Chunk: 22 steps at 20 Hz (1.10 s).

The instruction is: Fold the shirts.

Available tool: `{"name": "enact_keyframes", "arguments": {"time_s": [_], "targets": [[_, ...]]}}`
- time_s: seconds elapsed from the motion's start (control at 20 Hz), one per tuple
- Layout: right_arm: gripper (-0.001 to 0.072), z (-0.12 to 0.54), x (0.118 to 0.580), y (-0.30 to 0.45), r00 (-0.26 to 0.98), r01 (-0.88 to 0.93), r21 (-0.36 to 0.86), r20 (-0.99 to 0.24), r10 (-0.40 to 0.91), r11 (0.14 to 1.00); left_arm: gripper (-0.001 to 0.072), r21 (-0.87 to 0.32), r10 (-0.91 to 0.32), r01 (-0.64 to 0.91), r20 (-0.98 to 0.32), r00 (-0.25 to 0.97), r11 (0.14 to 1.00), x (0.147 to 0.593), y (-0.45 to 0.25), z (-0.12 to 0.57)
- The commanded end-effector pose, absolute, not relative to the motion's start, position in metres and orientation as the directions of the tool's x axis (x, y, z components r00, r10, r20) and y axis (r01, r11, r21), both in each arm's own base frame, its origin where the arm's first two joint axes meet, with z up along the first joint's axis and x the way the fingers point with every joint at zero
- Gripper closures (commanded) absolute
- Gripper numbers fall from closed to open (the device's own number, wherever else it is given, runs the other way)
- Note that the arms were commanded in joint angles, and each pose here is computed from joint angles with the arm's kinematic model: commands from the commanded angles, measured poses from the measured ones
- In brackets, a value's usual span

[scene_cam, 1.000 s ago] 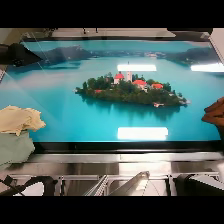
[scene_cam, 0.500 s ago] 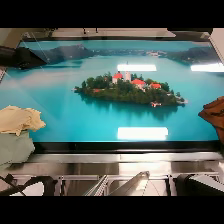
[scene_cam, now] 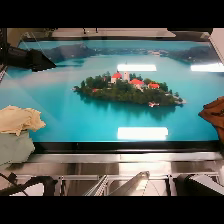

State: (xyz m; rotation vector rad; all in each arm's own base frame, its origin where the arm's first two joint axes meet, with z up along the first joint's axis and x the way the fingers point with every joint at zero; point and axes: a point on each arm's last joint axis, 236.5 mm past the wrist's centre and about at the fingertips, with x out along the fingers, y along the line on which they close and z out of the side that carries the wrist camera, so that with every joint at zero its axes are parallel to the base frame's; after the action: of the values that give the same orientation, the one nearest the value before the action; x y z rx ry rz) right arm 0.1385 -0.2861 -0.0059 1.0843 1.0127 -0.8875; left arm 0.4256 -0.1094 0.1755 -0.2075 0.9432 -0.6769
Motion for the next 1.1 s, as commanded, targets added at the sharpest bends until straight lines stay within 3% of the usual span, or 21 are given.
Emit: {"name": "enact_keyframes", "arguments": {"time_s": [0.0, 0.1, 0.2, 0.35, 0.45, 0.55, 0.6, 0.65, 0.7, 0.85, 1.05], "targets": [[0.0014, 0.045, 0.150, -0.296, 0.373, 0.915, 0.316, -0.899, -0.228, 0.249, 0.0694, -0.428, -0.609, 0.449, -0.668, 0.427, 0.784, 0.429, -0.104, 0.186], [0.0014, 0.101, 0.179, -0.299, 0.522, 0.850, 0.431, -0.773, -0.361, 0.303, 0.0694, -0.391, -0.596, 0.462, -0.641, 0.484, 0.796, 0.436, -0.096, 0.211], [0.0014, 0.149, 0.229, -0.269, 0.716, 0.694, 0.584, -0.623, -0.315, 0.421, 0.0694, -0.349, -0.583, 0.479, -0.611, 0.535, 0.806, 0.440, -0.090, 0.238], [0.0014, 0.202, 0.304, -0.166, 0.906, 0.313, 0.712, -0.423, 0.028, 0.629, 0.0694, -0.340, -0.584, 0.486, -0.592, 0.555, 0.806, 0.436, -0.091, 0.257], [0.0014, 0.211, 0.327, -0.084, 0.878, 0.105, 0.735, -0.384, 0.284, 0.670, 0.0696, -0.359, -0.588, 0.475, -0.606, 0.536, 0.803, 0.425, -0.093, 0.249], [0.0018, 0.200, 0.335, -0.017, 0.804, 0.008, 0.763, -0.389, 0.449, 0.646, 0.0696, -0.397, -0.594, 0.449, -0.632, 0.499, 0.800, 0.404, -0.096, 0.227], [0.0100, 0.192, 0.334, 0.015, 0.760, -0.022, 0.781, -0.392, 0.517, 0.625, 0.0696, -0.419, -0.598, 0.434, -0.646, 0.475, 0.797, 0.387, -0.099, 0.213], [0.0463, 0.184, 0.330, 0.044, 0.717, -0.057, 0.788, -0.395, 0.575, 0.613, 0.0696, -0.439, -0.601, 0.417, -0.656, 0.457, 0.796, 0.370, -0.102, 0.202], [0.0685, 0.176, 0.326, 0.068, 0.679, -0.063, 0.805, -0.398, 0.616, 0.590, 0.0696, -0.464, -0.606, 0.394, -0.660, 0.443, 0.793, 0.351, -0.106, 0.190], [0.0669, 0.142, 0.299, 0.130, 0.540, -0.103, 0.826, -0.422, 0.728, 0.555, 0.0695, -0.555, -0.651, 0.339, -0.649, 0.395, 0.759, 0.283, -0.125, 0.157], [0.0669, 0.082, 0.267, 0.177, 0.419, -0.073, 0.832, -0.474, 0.774, 0.550, 0.0692, -0.600, -0.658, 0.274, -0.653, 0.374, 0.752, 0.208, -0.137, 0.107]]}}
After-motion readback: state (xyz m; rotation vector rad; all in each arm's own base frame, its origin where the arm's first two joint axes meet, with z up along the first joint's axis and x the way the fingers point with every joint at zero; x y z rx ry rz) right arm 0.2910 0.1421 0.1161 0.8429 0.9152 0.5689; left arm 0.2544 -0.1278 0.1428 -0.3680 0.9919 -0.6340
